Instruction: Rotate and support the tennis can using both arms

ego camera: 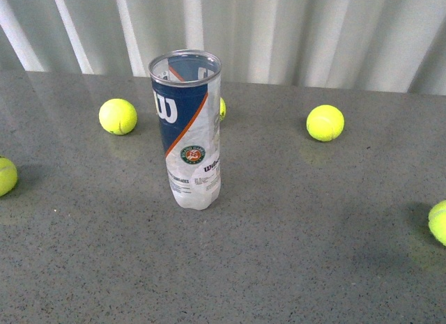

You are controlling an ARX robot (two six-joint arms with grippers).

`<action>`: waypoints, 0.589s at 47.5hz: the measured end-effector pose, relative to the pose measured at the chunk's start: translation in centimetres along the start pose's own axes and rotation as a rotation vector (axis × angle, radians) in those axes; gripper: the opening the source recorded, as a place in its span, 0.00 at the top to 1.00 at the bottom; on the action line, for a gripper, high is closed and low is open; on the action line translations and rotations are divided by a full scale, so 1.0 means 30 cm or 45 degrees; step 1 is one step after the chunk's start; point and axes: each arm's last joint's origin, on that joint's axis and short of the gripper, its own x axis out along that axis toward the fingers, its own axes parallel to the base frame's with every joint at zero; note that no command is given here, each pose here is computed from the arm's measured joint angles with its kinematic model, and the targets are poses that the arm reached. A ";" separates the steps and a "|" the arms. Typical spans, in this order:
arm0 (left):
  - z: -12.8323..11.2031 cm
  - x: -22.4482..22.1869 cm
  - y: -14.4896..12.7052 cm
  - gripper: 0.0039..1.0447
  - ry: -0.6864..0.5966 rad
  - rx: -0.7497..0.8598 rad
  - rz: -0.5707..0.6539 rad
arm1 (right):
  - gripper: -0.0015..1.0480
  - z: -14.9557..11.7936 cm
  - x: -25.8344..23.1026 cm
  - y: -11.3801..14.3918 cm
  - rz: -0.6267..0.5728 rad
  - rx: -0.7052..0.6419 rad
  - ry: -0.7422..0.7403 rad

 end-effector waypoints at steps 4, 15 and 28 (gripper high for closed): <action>-0.039 -0.097 0.062 0.68 -0.097 -0.028 0.028 | 0.07 0.000 0.000 0.001 0.007 0.000 0.000; -0.191 -0.263 0.125 0.97 -0.030 -0.034 -0.001 | 0.07 0.000 0.000 0.000 0.006 0.000 0.000; -0.265 -0.409 0.180 0.97 -0.032 -0.035 0.024 | 0.07 0.000 0.000 0.000 0.006 0.000 0.000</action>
